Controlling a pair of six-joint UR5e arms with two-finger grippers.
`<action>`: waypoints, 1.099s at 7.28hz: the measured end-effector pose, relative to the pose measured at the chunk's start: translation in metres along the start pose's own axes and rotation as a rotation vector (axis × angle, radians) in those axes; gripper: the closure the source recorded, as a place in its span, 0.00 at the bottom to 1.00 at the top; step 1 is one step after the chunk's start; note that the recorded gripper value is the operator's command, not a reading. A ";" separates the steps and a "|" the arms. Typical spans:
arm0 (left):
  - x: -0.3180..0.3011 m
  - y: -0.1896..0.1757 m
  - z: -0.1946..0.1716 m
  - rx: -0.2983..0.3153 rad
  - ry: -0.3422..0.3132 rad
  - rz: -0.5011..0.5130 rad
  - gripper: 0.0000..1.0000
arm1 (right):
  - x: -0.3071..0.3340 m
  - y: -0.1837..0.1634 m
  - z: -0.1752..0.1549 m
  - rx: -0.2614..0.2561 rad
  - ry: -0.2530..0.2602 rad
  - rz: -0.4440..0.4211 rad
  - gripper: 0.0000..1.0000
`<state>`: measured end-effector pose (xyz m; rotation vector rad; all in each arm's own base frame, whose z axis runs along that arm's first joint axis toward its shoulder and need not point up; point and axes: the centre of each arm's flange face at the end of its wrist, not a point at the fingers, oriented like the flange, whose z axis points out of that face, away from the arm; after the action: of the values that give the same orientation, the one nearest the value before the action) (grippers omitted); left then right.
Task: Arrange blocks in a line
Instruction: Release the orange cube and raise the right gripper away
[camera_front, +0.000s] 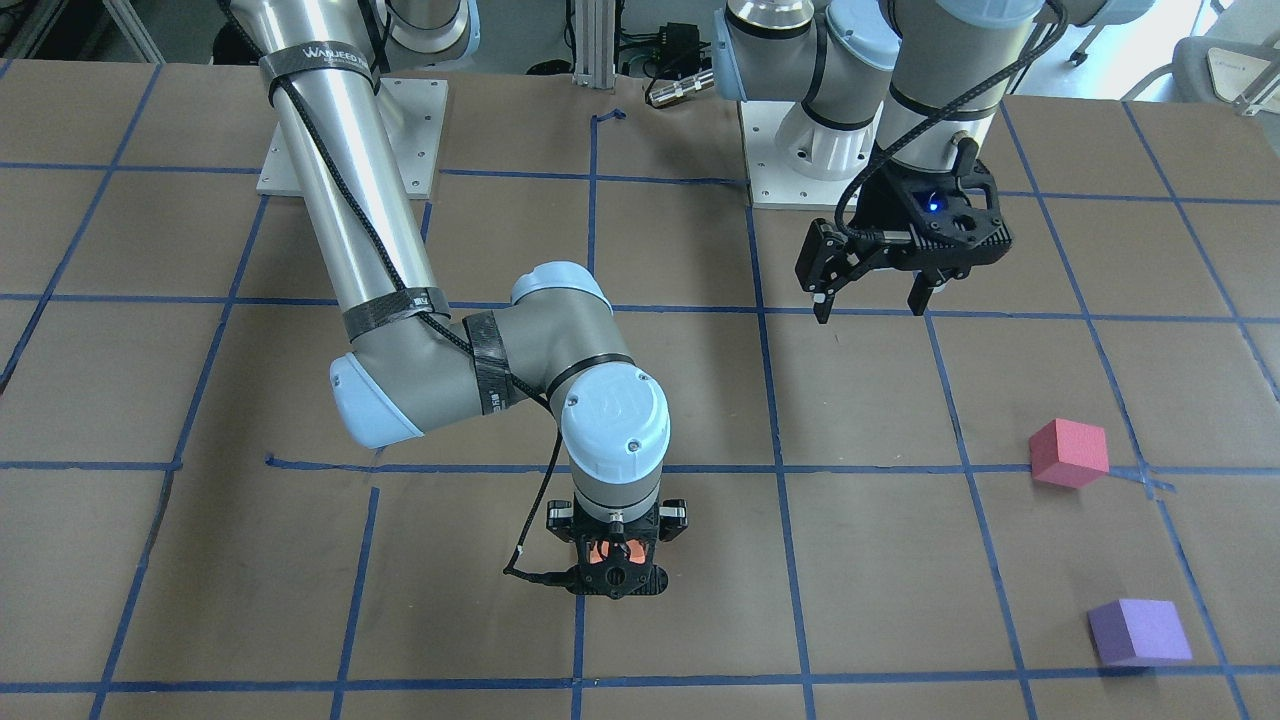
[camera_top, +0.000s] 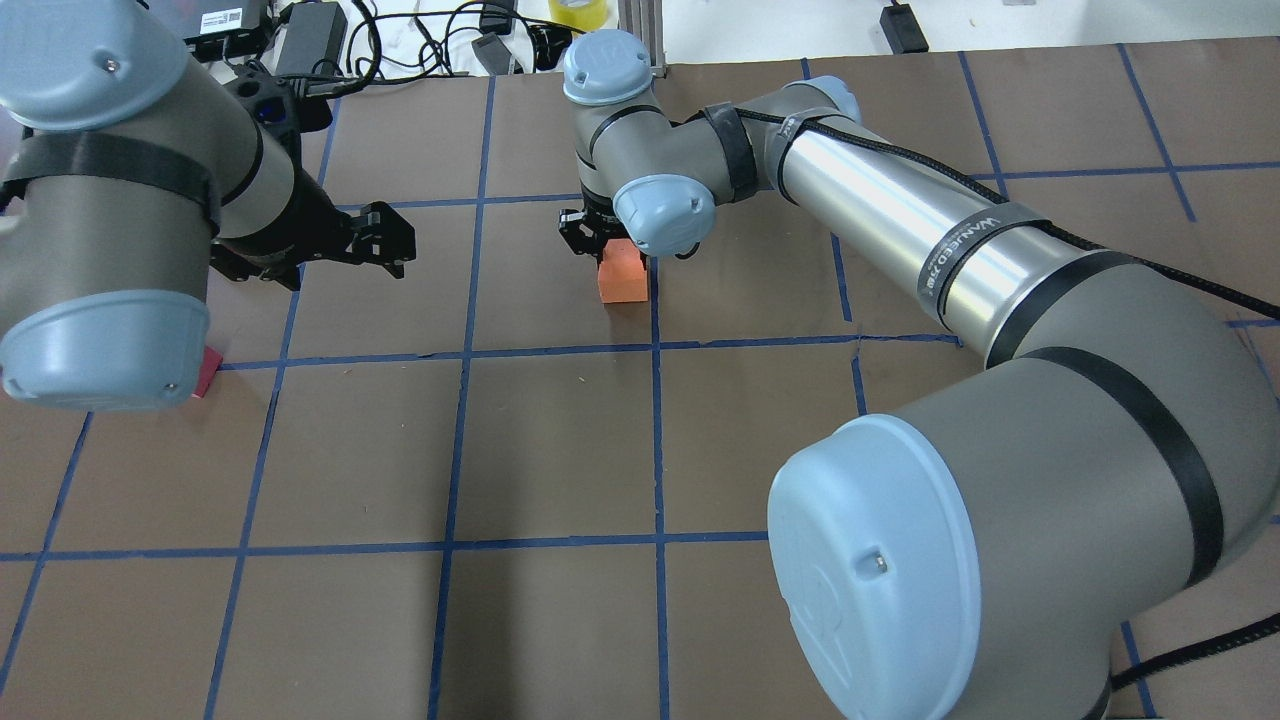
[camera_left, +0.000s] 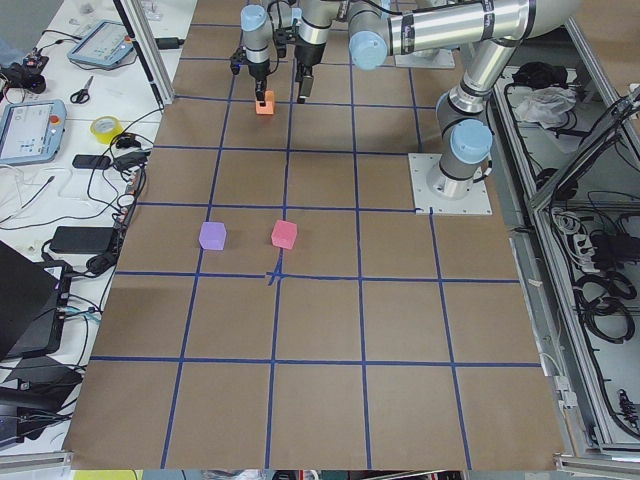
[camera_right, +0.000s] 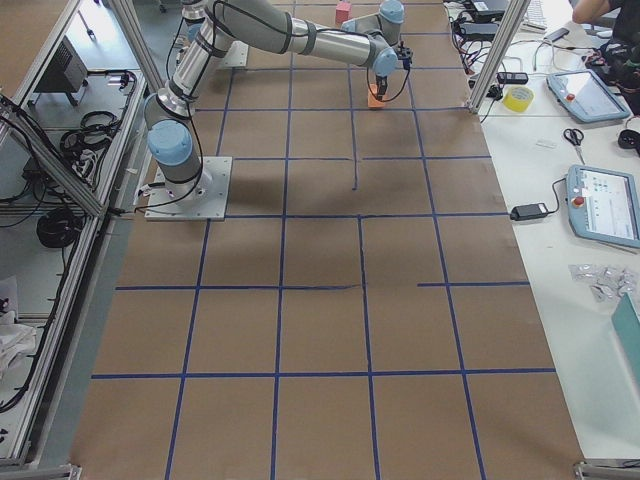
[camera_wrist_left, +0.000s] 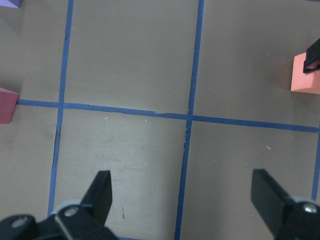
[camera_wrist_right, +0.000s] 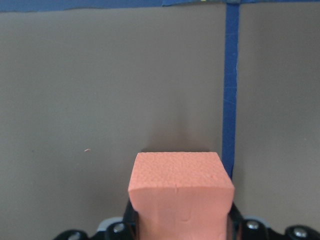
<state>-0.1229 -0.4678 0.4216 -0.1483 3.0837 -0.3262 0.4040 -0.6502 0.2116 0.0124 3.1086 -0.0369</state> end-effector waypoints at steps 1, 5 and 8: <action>0.006 0.004 0.006 -0.012 -0.003 0.017 0.00 | -0.002 0.000 -0.002 0.011 -0.002 -0.002 0.00; 0.024 0.011 -0.001 0.001 0.006 0.067 0.00 | -0.006 0.008 -0.038 0.052 -0.005 -0.012 0.00; 0.039 0.002 0.014 -0.014 0.044 0.091 0.00 | 0.053 0.016 -0.130 0.017 0.014 -0.036 0.00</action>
<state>-0.1618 -0.4723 0.4066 -0.0015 3.1242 -0.3087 0.3468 -0.6310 0.3391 -0.0425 3.1224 -0.0645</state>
